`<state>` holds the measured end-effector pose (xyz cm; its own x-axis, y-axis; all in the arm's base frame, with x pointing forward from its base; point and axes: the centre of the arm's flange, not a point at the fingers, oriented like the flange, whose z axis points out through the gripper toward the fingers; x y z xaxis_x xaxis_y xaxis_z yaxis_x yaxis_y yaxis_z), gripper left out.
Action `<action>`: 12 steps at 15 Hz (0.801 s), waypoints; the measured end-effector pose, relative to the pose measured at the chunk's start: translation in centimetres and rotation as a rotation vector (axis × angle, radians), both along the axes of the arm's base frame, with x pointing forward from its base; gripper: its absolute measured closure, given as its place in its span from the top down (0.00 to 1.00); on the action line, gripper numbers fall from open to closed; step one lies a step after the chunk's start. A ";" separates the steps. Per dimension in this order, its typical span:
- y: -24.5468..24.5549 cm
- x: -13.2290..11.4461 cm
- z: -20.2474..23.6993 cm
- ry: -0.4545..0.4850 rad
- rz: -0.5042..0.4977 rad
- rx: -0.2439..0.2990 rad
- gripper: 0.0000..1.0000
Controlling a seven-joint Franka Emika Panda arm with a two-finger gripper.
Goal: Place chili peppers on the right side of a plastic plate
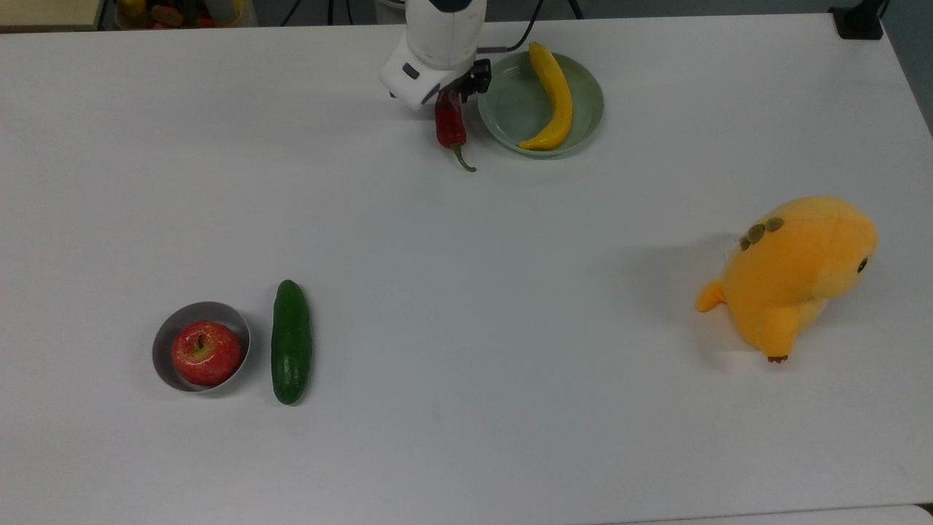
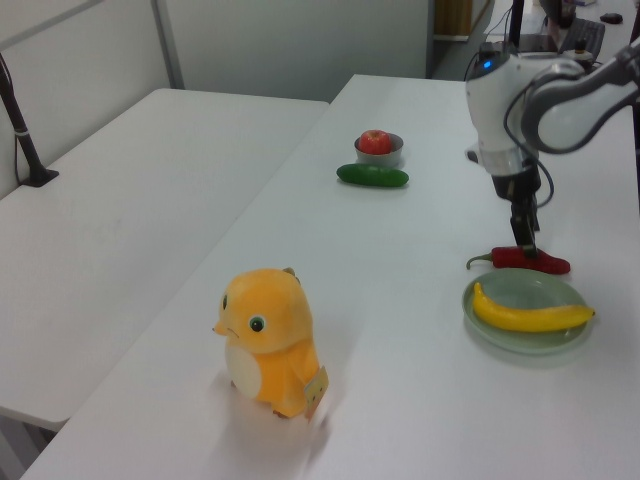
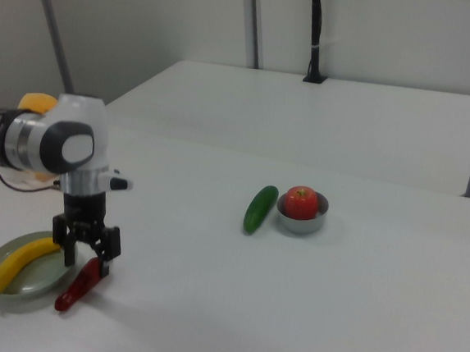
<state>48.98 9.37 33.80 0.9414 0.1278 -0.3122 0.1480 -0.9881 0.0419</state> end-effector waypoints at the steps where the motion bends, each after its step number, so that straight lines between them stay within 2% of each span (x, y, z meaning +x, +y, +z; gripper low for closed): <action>1: -0.4 0.4 1.6 0.001 -0.010 -0.003 0.98; 8: -3.4 3.8 15.4 -0.050 -0.089 0.000 1.00; 12: -6.4 5.4 24.5 -0.179 -0.165 0.055 1.00</action>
